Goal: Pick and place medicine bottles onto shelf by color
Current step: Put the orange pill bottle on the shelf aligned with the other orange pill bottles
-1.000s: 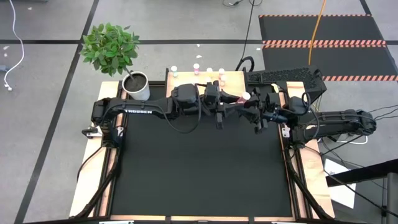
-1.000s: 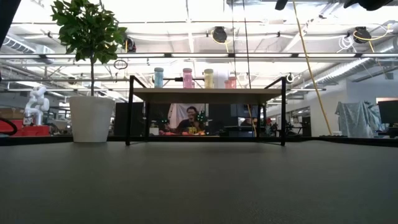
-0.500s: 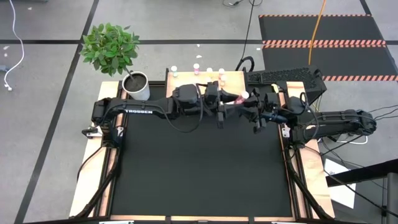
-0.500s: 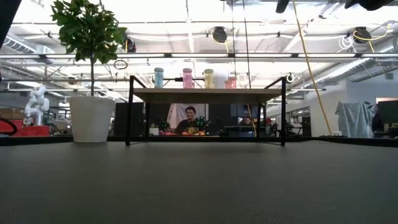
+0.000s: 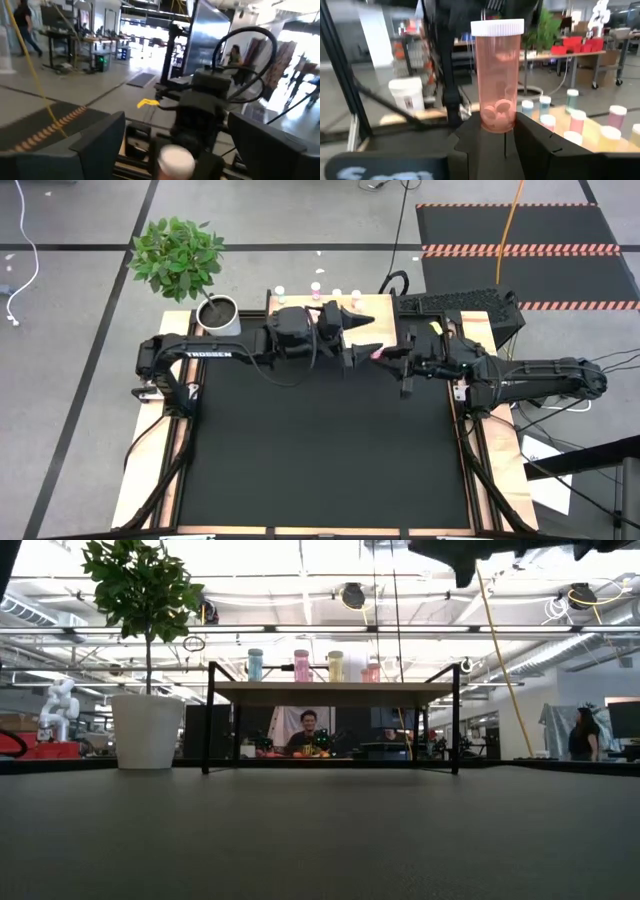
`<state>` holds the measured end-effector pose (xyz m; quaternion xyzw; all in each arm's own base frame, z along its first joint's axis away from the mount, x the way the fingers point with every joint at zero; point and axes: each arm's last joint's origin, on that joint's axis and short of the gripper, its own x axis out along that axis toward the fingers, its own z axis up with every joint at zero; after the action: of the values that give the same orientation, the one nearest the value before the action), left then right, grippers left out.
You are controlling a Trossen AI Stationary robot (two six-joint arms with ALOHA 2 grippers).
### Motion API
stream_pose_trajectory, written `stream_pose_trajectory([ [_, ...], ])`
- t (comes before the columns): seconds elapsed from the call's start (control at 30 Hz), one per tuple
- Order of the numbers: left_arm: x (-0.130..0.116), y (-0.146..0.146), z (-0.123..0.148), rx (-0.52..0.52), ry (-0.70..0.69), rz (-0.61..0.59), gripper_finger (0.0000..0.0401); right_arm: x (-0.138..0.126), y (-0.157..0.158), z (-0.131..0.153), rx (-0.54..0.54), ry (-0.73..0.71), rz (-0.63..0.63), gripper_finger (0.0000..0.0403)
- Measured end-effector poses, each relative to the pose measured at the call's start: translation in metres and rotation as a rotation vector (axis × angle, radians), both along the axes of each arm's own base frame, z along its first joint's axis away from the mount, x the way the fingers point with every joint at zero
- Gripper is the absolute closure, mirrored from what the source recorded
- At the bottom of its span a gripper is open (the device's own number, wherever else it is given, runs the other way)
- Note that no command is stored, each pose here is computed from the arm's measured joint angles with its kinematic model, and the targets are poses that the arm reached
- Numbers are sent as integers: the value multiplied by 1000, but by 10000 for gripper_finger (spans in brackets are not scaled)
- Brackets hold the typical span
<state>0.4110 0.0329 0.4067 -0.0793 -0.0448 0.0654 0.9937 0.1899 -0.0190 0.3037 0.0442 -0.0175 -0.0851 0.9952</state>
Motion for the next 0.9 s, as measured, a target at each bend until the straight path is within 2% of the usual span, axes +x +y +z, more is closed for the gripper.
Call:
stream_pose_trajectory([
  [0.17,-2,-5,-2,86,65,-28,67,0,0,-8,-30,82,1,303],
  [0.33,9,-12,-30,114,231,-53,92,2,0,-12,-65,124,3,303],
  [0.57,13,-12,-38,112,263,-41,113,11,-1,-26,-59,220,11,303],
  [0.73,13,-11,-38,141,274,-37,146,13,-1,-26,-52,217,10,303],
  [0.9,11,-11,-45,136,347,-34,169,13,-1,-26,-45,214,10,303],
])
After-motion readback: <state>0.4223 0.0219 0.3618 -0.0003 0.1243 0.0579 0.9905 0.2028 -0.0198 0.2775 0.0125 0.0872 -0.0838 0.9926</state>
